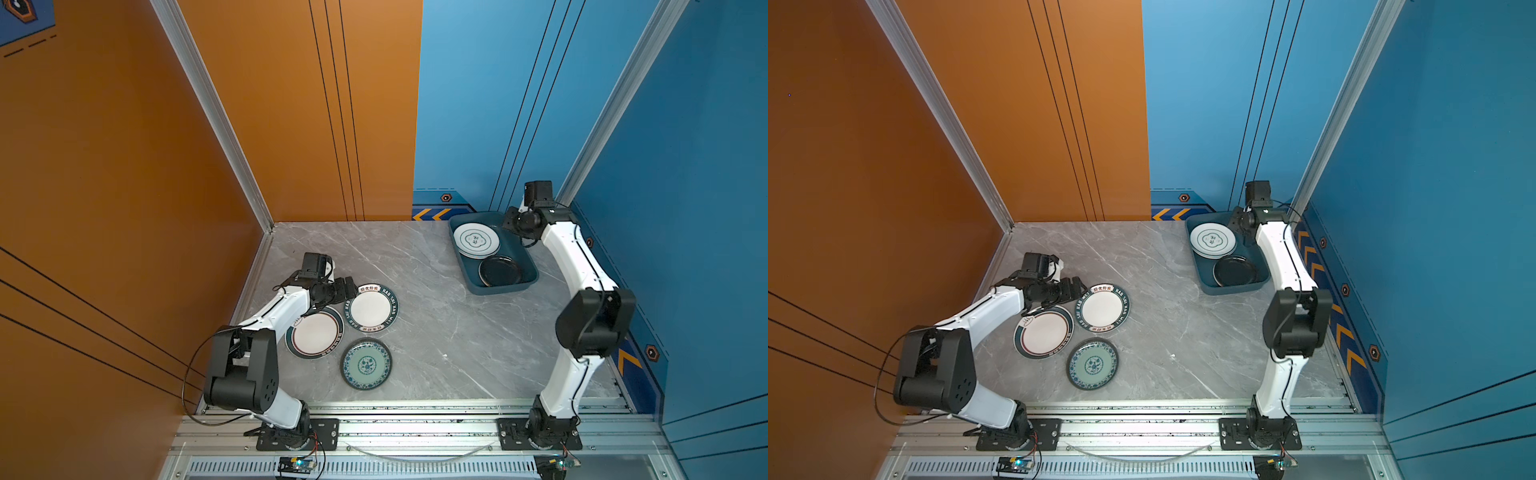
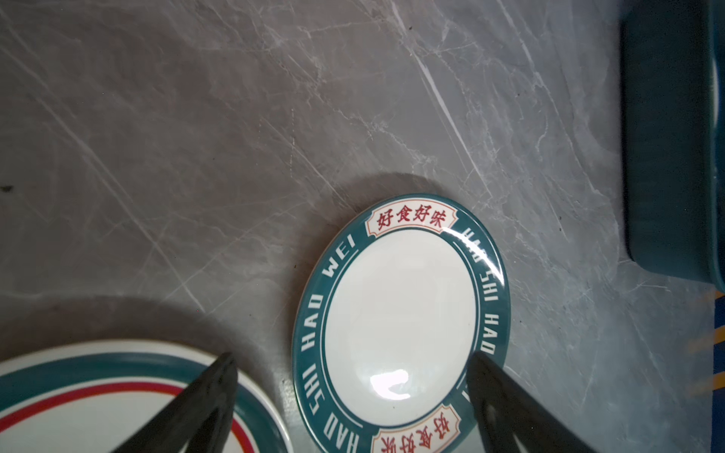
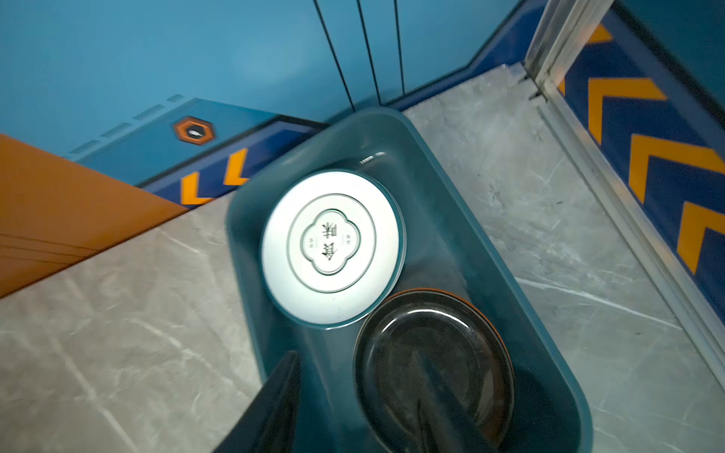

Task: Place the plates into the plastic bin on the countertop
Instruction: Place the plate in the plastic bin, then pick up the plate from the center of the table.

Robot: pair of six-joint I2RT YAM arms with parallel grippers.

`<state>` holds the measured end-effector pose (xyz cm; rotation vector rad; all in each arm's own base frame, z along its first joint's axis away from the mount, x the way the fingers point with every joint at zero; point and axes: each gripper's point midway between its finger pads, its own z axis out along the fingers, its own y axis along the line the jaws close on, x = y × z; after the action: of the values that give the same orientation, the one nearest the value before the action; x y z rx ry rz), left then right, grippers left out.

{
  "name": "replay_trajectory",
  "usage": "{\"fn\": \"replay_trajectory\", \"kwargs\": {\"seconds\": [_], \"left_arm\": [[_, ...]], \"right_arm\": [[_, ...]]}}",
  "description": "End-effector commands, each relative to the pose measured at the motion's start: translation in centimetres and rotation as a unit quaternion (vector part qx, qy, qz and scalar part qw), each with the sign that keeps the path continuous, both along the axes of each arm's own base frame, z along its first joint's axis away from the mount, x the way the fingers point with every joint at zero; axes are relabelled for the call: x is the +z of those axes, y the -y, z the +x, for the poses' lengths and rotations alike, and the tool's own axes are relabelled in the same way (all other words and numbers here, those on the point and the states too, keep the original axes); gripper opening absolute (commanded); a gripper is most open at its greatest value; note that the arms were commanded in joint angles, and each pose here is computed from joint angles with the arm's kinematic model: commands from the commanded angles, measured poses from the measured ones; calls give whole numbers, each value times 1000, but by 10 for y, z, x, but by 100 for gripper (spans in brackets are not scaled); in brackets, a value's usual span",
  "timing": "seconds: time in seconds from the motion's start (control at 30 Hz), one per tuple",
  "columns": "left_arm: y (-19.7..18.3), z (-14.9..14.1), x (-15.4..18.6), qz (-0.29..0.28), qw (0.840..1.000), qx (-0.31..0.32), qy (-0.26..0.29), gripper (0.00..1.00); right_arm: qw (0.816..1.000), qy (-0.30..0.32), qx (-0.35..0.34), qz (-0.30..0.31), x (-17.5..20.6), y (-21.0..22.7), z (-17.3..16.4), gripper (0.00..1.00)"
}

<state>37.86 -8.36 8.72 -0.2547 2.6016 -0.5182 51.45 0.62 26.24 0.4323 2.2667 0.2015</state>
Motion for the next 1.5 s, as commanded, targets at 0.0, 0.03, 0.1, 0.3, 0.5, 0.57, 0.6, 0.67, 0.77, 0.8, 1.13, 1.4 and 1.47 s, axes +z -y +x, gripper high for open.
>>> {"fn": "replay_trajectory", "kwargs": {"seconds": [0.0,0.03,0.1,0.3,0.5,0.57,0.6,0.67,0.77,0.8,1.13,1.4,1.47], "left_arm": [[6,18,3,10,1000,-25,13,88],[6,22,2,12,999,-28,14,82],[5,25,-5,14,999,-29,7,78],[12,27,-17,-8,999,-39,1,65],[14,19,-30,-8,999,-45,-15,60],[14,18,-31,-7,999,-45,-16,59],[13,19,-31,-8,999,-44,-16,59],[13,7,-45,-6,998,-44,-35,60],[12,2,-51,-6,998,-41,-41,65],[12,1,-52,-6,998,-41,-44,66],[23,-11,-59,-29,997,-54,-57,55],[28,-14,-65,-42,995,-60,-61,30],[30,-14,-66,-47,995,-61,-63,22]], "right_arm": [[999,-14,44,27,-21,-23,-20,48],[998,-14,54,32,-22,-28,-29,48],[997,-14,68,37,-23,-34,-44,48],[992,-39,102,68,-42,-47,-85,49],[978,-64,145,134,-66,-75,-110,52],[975,-64,157,141,-68,-82,-116,62],[975,-61,160,142,-68,-85,-118,68],[974,-53,166,144,-64,-91,-122,80],[971,-42,181,148,-56,-102,-125,98],[970,-41,186,149,-54,-106,-126,100],[968,-30,196,154,-46,-118,-124,98],[967,-37,194,160,-54,-121,-121,97],[966,-41,197,161,-57,-123,-121,97]]}}
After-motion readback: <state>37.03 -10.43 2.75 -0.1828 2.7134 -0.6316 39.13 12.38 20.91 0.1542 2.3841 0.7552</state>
